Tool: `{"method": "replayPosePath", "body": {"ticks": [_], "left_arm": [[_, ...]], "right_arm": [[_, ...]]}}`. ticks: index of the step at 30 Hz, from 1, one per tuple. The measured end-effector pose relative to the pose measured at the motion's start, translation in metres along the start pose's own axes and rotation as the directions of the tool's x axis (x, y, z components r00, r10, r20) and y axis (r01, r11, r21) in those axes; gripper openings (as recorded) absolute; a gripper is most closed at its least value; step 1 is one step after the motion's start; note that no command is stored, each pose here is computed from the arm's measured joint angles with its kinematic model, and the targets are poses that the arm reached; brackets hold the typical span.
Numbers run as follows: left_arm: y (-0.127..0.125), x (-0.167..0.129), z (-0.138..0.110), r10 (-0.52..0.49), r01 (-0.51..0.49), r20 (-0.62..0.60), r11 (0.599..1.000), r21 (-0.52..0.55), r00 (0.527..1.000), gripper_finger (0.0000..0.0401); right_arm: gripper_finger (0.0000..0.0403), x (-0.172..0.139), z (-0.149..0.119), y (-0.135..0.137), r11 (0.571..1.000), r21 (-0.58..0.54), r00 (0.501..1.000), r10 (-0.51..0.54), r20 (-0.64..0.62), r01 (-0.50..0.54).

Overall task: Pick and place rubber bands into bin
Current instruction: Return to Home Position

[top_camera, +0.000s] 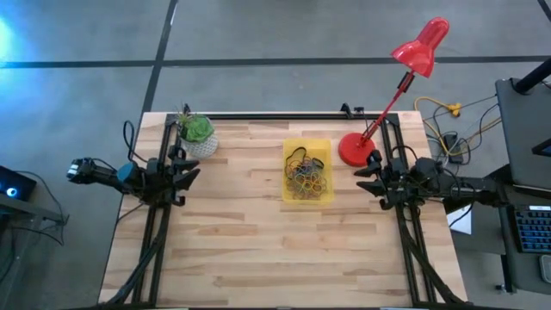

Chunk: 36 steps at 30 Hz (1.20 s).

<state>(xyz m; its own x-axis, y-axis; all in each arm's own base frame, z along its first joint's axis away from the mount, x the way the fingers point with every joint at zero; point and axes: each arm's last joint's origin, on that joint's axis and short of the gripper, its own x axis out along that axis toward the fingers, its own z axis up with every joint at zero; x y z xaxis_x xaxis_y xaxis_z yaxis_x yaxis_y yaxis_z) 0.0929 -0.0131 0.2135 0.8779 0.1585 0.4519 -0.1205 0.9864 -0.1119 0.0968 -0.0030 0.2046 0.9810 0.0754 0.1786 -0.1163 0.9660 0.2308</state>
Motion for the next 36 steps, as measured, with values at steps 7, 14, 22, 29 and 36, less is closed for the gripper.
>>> {"method": "replayPosePath", "body": {"ticks": [7,14,22,29,36], "left_arm": [[0.001,0.0,-0.001,0.041,-0.041,-0.015,0.999,0.005,0.999,0.0104],[0.001,-0.001,-0.011,0.036,-0.039,-0.105,0.999,-0.022,0.994,0.0104],[-0.002,0.001,-0.017,-0.005,-0.006,-0.156,0.998,-0.068,0.988,0.0104],[-0.006,0.006,-0.021,-0.106,0.087,-0.163,0.989,-0.119,0.981,0.0104],[0.001,0.01,-0.023,-0.101,0.091,-0.164,0.994,-0.064,0.981,0.0104]], "right_arm": [[0.0143,-0.003,-0.016,-0.005,0.999,0.034,0.999,-0.042,0.03,0.041],[0.0148,-0.004,-0.02,-0.007,0.998,0.02,0.998,-0.06,0.015,0.06],[0.0142,-0.004,-0.023,-0.01,0.989,0.043,0.99,-0.141,-0.006,0.141],[0.0144,-0.004,-0.023,-0.011,0.981,0.048,0.983,-0.186,0.004,0.186],[0.0143,-0.004,-0.023,-0.011,0.981,0.066,0.983,-0.184,0.003,0.184]]}}
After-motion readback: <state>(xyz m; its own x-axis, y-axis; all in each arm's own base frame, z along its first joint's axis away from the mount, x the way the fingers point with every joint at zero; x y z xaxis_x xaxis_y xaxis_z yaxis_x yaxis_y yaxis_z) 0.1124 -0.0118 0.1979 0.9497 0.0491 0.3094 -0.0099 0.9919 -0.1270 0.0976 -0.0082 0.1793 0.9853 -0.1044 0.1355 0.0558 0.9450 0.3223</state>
